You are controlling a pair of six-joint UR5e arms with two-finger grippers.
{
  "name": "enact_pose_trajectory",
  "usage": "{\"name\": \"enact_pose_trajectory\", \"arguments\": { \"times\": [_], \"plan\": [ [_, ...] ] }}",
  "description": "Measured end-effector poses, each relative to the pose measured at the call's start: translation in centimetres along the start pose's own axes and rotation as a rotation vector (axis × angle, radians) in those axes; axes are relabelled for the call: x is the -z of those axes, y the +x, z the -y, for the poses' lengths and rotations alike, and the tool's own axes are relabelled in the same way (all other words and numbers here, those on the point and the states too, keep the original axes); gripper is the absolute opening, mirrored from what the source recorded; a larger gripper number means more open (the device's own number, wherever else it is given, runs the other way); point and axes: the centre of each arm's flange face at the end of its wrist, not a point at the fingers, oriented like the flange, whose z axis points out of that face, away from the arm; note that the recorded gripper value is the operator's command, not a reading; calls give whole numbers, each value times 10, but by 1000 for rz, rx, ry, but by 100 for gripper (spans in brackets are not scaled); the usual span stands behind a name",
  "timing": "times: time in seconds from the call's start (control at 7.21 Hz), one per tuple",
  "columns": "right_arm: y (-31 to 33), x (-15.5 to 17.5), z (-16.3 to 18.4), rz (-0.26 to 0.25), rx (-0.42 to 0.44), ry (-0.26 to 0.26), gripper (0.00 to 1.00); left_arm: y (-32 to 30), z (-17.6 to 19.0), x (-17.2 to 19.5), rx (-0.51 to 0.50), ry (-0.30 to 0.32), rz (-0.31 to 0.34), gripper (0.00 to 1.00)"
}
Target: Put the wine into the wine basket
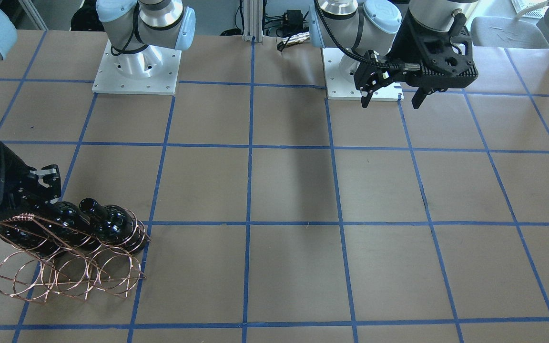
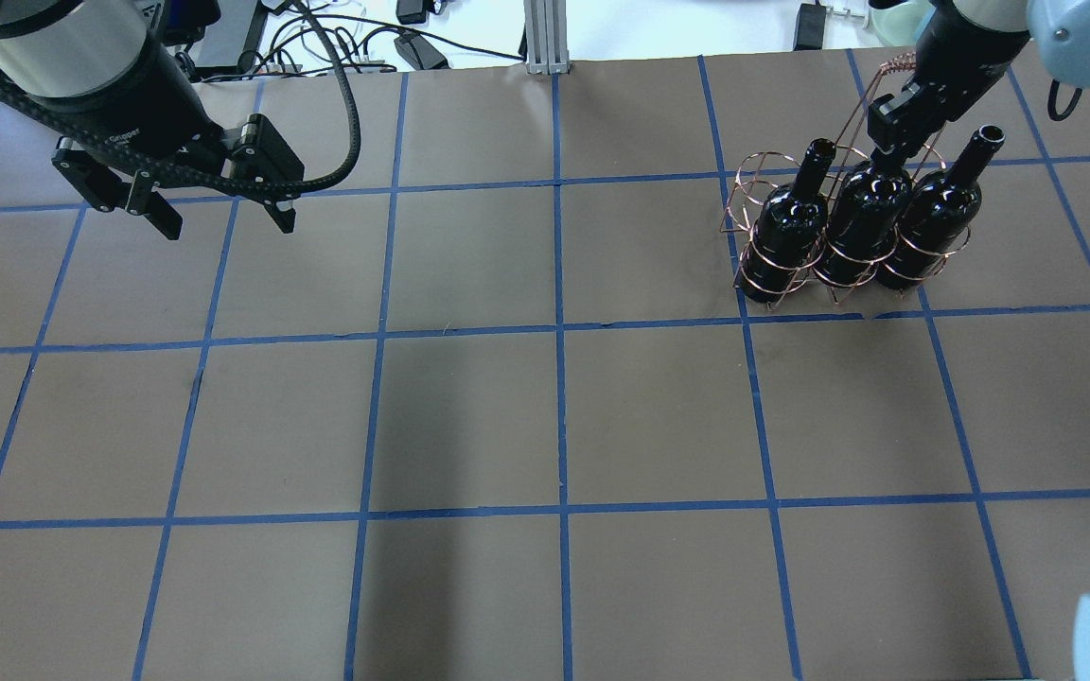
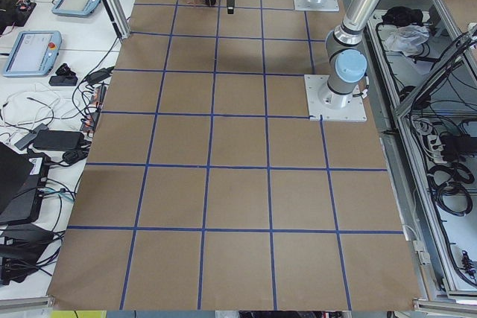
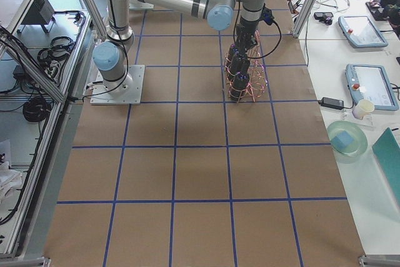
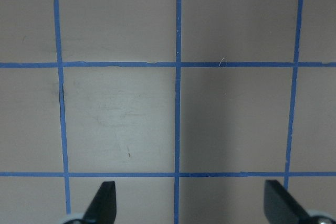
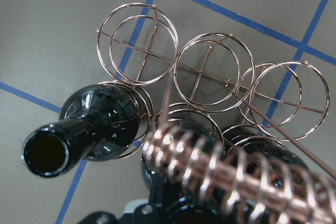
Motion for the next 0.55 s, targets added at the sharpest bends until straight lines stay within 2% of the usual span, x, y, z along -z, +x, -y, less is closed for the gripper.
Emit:
{"name": "enact_pose_trajectory", "arguments": {
  "times": [0.28, 0.55],
  "plan": [
    [-2, 7, -3, -13, -6, 3, 100, 0, 0, 0, 0, 1, 1, 100],
    [-13, 44, -16, -40, -6, 31, 100, 0, 0, 0, 0, 2, 1, 100]
  ]
}}
